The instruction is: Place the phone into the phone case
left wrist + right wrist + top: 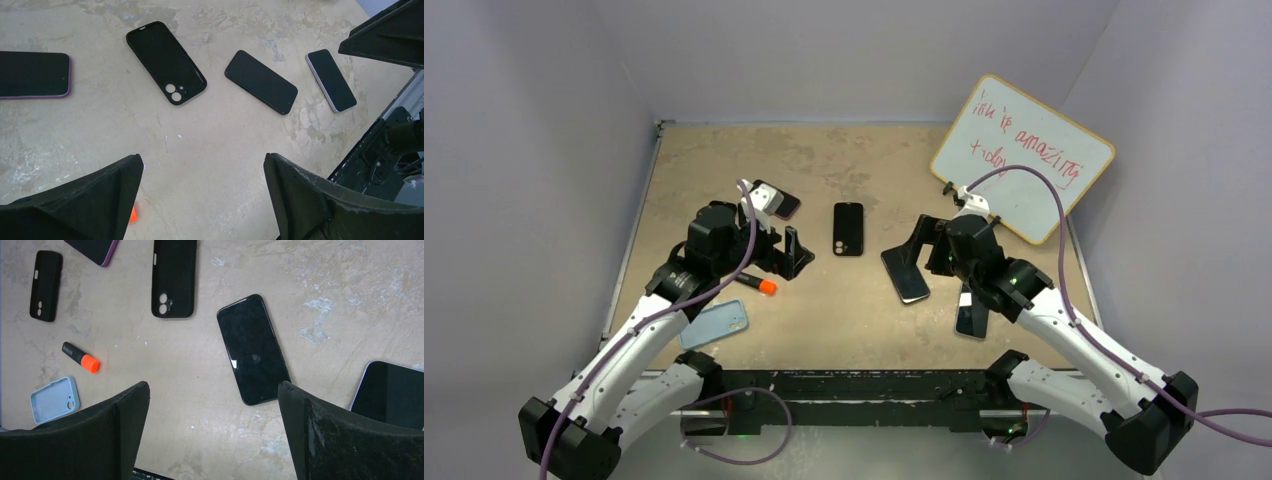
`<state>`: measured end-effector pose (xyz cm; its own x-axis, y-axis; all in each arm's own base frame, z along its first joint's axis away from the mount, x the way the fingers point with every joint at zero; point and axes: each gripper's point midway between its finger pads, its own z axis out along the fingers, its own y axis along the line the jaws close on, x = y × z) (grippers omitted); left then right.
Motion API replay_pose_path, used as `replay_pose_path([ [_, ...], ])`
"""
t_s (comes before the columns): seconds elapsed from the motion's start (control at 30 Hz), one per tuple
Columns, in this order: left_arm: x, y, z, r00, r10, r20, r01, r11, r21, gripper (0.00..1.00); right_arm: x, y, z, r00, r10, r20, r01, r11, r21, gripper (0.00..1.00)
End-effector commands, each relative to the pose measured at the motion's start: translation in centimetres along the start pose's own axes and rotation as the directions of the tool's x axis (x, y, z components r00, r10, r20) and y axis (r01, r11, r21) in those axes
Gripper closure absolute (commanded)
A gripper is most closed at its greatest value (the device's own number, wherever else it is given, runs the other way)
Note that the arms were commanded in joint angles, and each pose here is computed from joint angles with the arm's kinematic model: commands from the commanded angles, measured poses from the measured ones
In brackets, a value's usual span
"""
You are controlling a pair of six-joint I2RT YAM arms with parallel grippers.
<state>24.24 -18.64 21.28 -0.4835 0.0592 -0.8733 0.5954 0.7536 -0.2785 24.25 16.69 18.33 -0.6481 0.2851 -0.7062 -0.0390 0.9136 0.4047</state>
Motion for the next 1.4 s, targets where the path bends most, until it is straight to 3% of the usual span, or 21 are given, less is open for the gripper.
replay_pose_path([
  [0.0, -0.8, 0.3, -0.4, 0.999, 0.027, 0.033, -0.026, 1.0, -0.015, 0.03, -0.3, -0.8, 0.1, 1.0, 0.025, 0.017, -0.025, 0.999, 0.047, 0.01],
  [0.2, -1.0, 0.5, -0.7, 0.999, 0.028, 0.043, -0.027, 0.999, -0.033, 0.03, -0.4, -1.3, -0.2, 0.999, 0.046, 0.019, -0.048, 0.996, 0.08, 0.01],
  [0.43, -1.5, 1.3, -1.6, 0.999, 0.003, 0.051, 0.002, 0.994, -0.107, 0.03, -0.2, -5.1, -0.3, 0.994, 0.096, 0.053, -0.108, 0.947, 0.301, 0.01],
  [0.67, -1.2, 2.4, -2.3, 0.998, 0.01, 0.067, 0.001, 0.986, -0.169, 0.03, 2.9, -10.7, 0.3, 0.996, 0.071, -0.05, -0.029, 0.812, 0.583, 0.01],
  [0.87, -0.5, 2.9, -1.8, 1.0, 0.012, 0.023, -0.007, 0.982, -0.187, 0.02, 5.2, -13.0, 1.3, 0.982, 0.121, -0.146, 0.0, 0.771, 0.636, 0.01],
  [1.07, -0.6, 3.1, -2.3, 0.999, 0.022, 0.04, -0.013, 0.98, -0.201, 0.02, 7.0, -15.2, 1.9, 0.942, 0.23, -0.245, -0.038, 0.796, 0.604, 0.01],
  [1.37, -0.6, 2.9, -2.3, 0.999, 0.024, 0.043, -0.016, 0.981, -0.194, 0.02, 8.2, -18.6, 2.0, 0.905, 0.339, -0.258, -0.074, 0.721, 0.689, 0.01],
])
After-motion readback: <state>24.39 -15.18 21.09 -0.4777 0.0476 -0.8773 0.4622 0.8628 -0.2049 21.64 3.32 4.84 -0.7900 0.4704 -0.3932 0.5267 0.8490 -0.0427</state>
